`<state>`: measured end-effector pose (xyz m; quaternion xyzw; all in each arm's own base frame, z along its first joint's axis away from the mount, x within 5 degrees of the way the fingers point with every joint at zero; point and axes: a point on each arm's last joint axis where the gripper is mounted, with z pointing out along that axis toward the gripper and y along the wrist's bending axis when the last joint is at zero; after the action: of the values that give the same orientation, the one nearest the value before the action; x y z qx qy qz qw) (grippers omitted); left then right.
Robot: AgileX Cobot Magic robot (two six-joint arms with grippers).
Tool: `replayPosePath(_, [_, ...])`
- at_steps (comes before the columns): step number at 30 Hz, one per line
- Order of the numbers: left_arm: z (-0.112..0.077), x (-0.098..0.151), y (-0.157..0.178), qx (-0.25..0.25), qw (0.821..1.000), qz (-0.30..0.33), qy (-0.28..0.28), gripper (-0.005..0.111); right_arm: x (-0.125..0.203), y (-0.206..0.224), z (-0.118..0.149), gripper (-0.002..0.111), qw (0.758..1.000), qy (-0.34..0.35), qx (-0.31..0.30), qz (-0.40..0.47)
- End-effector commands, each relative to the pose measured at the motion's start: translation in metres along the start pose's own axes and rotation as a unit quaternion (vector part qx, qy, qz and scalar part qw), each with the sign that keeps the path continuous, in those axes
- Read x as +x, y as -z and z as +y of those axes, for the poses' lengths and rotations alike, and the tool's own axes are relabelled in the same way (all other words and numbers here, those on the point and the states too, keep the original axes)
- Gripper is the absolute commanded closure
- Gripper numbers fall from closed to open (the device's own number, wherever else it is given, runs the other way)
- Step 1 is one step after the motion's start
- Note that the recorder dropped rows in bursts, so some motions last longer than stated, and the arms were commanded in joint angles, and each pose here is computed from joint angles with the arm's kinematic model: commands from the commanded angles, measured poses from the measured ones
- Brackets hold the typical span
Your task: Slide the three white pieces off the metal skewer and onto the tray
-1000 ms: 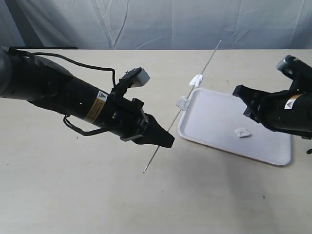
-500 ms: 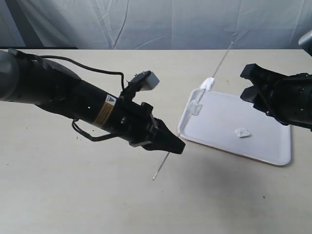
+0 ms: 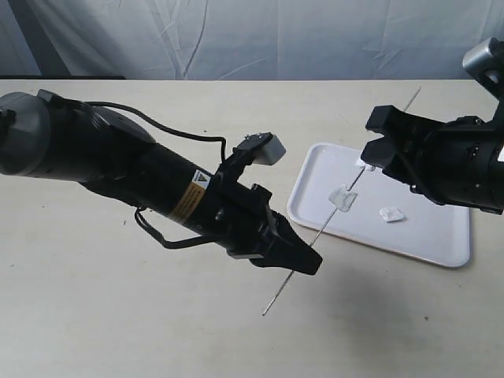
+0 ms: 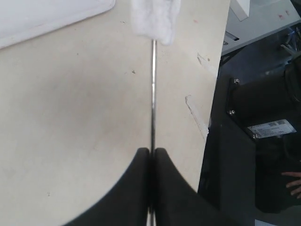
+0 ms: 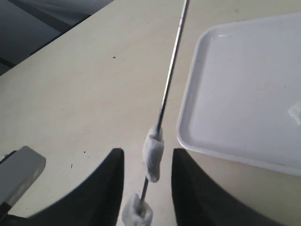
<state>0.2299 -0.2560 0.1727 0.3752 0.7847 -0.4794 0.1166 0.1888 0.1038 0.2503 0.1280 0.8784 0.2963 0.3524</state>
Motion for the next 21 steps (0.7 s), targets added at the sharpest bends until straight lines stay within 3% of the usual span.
replayPosePath(1, [-0.0032, 0.0004, -0.0012, 0.008, 1.0, 0.001, 0.001, 0.107, -0.0017, 0.0015, 0.0022, 0.074, 1.0, 0.009, -0.007, -0.01])
replayPosePath(9, [-0.0062, -0.001, -0.0011, 0.024, 1.0, -0.007, 0.01, 0.107, -0.0031, 0.0015, 0.0029, 0.074, 1.0, 0.009, -0.011, -0.018])
replayPosePath(11, [-0.0074, -0.0009, -0.0011, 0.03, 0.999, -0.006, 0.01, 0.107, -0.0031, 0.0015, 0.0028, 0.079, 1.0, 0.008, -0.011, -0.018])
replayPosePath(14, [-0.0076, -0.0009, -0.0011, 0.032, 0.999, -0.006, 0.01, 0.107, -0.0033, 0.0015, 0.0029, 0.095, 1.0, 0.008, -0.011, -0.019])
replayPosePath(21, [-0.0091, -0.0007, -0.001, 0.04, 0.999, -0.005, 0.011, 0.107, -0.0045, 0.0016, 0.0035, 0.096, 1.0, 0.008, -0.014, -0.025])
